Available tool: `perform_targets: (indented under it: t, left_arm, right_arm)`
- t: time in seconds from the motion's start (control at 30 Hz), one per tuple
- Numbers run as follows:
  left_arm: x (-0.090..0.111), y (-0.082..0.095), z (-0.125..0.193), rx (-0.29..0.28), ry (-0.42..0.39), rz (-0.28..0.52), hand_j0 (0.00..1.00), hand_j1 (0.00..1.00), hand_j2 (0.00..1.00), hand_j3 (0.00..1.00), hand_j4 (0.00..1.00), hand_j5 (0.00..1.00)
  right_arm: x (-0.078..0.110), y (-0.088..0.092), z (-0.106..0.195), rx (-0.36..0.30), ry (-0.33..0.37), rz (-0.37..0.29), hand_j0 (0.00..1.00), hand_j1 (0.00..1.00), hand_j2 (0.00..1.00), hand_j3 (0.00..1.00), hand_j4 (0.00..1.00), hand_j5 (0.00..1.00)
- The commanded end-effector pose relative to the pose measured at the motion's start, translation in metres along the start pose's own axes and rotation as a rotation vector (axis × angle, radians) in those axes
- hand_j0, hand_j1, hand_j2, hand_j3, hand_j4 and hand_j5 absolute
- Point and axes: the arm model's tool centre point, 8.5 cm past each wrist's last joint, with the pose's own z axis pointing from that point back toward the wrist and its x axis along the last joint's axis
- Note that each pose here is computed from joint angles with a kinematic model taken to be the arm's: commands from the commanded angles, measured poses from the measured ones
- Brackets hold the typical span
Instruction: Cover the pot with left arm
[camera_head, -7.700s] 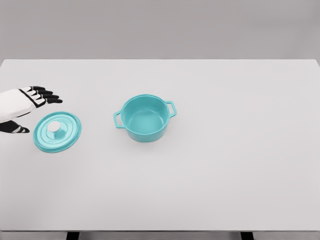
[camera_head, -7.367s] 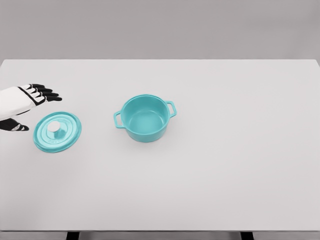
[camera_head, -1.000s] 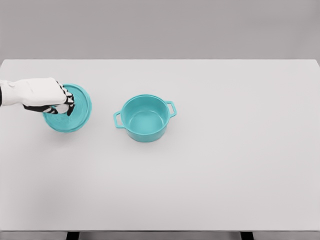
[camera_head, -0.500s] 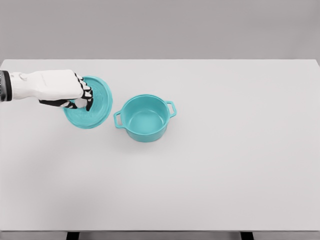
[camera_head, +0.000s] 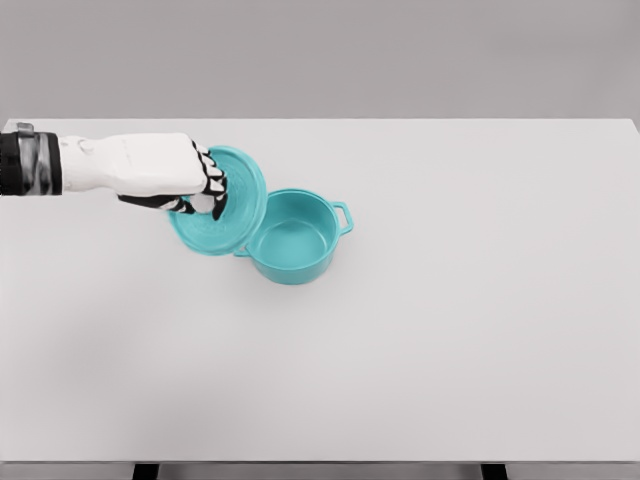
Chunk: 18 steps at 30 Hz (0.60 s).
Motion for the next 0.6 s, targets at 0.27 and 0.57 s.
perform_targets:
  t: [0.27,0.57]
  left_arm:
    - [0.012,0.011,-0.029,0.015,-0.071,-0.008,0.44,0.44,0.44,0.44,0.44,0.44]
    - [0.019,0.011,-0.044,-0.024,-0.107,-0.016,0.44,0.44,0.44,0.44,0.44,0.44]
  right_arm:
    - [0.0,0.0,0.0,0.0,0.0,0.0,1.0,1.0,1.0,1.0,1.0,1.0]
    - [0.0,0.0,0.0,0.0,0.0,0.0,1.0,1.0,1.0,1.0,1.0,1.0]
